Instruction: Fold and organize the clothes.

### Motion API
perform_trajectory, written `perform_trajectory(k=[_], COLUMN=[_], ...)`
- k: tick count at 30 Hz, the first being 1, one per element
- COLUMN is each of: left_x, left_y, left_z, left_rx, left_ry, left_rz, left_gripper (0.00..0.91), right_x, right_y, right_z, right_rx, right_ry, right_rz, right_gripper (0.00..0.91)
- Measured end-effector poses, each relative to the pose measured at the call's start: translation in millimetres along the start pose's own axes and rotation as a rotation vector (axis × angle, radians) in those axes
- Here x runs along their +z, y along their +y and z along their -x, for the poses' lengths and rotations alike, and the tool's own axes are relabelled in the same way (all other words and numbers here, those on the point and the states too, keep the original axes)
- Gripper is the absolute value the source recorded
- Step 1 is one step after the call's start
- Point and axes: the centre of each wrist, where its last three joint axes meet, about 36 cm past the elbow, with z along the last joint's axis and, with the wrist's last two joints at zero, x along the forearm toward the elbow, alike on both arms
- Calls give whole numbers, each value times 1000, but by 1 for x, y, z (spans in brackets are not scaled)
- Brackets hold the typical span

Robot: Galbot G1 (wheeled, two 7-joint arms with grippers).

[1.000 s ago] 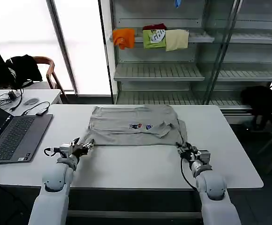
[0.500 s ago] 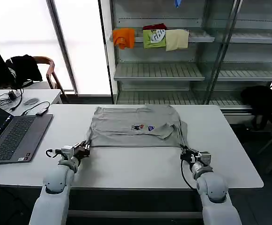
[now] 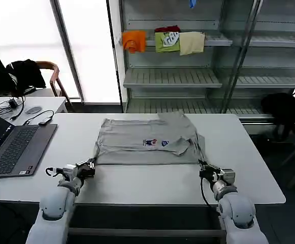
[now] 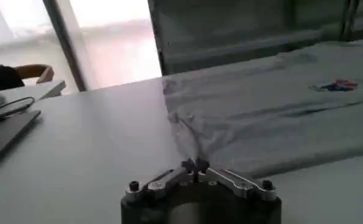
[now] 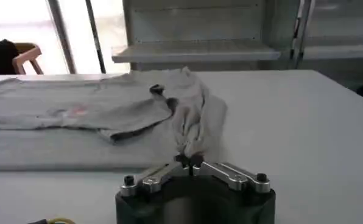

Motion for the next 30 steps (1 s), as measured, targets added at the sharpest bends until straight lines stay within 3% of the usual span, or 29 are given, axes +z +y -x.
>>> perform_trajectory(k=[19,30], left_x=[19,34], left_y=[-1,0], left_z=[-105,-133], left_rx=[13,-14], left_ry=[-16,30], left_rz=[-4,-15], left_gripper=[0,0], right_x=[18,23], right_y=[29,39], right_z=[-81,-106], right_rx=[-43,-60], right_ry=[33,57], right_rz=[-39,-67], right_gripper=[0,0])
